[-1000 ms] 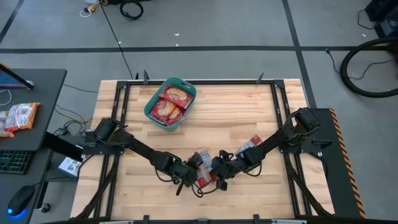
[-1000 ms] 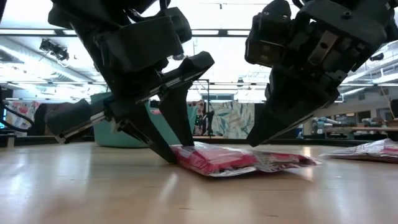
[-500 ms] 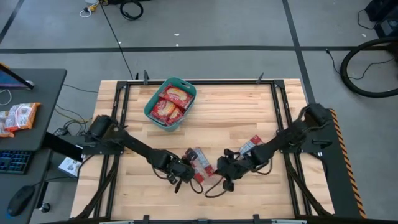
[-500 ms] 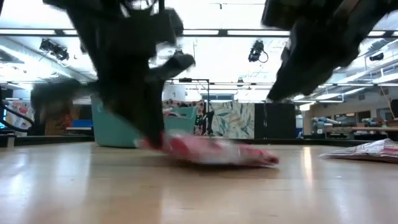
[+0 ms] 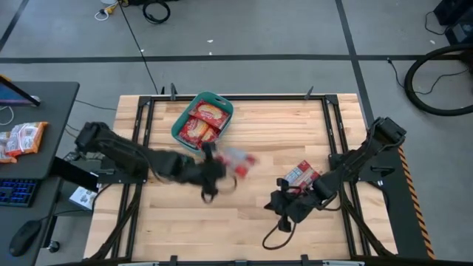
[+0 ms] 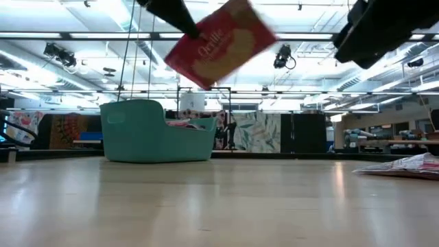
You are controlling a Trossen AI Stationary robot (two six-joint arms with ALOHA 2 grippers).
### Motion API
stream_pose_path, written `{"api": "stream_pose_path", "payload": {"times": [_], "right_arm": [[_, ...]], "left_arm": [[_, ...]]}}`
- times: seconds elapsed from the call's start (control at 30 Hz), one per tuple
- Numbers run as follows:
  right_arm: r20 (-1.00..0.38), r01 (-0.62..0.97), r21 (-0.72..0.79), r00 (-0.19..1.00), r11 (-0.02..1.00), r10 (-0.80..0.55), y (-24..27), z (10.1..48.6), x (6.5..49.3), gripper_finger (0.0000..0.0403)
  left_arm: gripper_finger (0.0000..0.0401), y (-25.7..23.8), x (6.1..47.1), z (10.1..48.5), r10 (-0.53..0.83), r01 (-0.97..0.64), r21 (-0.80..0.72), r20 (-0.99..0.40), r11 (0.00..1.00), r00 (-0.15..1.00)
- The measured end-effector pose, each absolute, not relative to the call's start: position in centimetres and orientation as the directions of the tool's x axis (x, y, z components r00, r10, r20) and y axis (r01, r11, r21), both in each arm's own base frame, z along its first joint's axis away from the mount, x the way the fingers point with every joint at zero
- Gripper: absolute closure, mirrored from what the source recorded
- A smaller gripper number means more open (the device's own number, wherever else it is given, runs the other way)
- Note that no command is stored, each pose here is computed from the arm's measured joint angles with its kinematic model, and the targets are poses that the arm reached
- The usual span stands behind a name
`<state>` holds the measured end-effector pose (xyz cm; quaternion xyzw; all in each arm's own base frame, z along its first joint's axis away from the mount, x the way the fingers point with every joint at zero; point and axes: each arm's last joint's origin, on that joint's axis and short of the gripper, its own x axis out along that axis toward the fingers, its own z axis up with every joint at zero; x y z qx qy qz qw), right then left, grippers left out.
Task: Sort popcorn bags into baskets
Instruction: Put the popcorn bag into the green bin
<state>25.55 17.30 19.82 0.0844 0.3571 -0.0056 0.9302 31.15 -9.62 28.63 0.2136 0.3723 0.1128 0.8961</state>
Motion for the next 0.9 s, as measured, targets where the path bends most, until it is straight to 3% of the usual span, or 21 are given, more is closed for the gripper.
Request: {"api": "stream_pose_path", "payload": {"times": [0.13,0.3,0.57,0.9], "right_arm": [[-0.670,0.114,0.105,0.742,0.988,-0.015,17.4,19.3,25.4,0.0391],[-0.652,0.164,0.058,0.753,0.985,-0.088,17.2,19.0,25.5,0.0391],[-0.598,0.251,-0.025,0.772,0.968,-0.216,17.2,18.2,24.7,0.0390],[-0.609,0.246,-0.063,0.758,0.967,-0.233,16.9,17.2,23.9,0.0390]], "left_arm": [[0.0400,-5.3,29.9,31.4,0.460,-0.289,0.362,-0.620,0.886,0.636],[0.0398,0.9,28.6,30.9,0.492,-0.481,0.261,-0.743,0.837,0.453],[0.0397,7.8,27.6,29.3,0.488,-0.642,0.204,-0.819,0.739,0.301],[0.0395,11.5,26.9,28.0,0.455,-0.766,0.139,-0.864,0.627,0.216]]}}
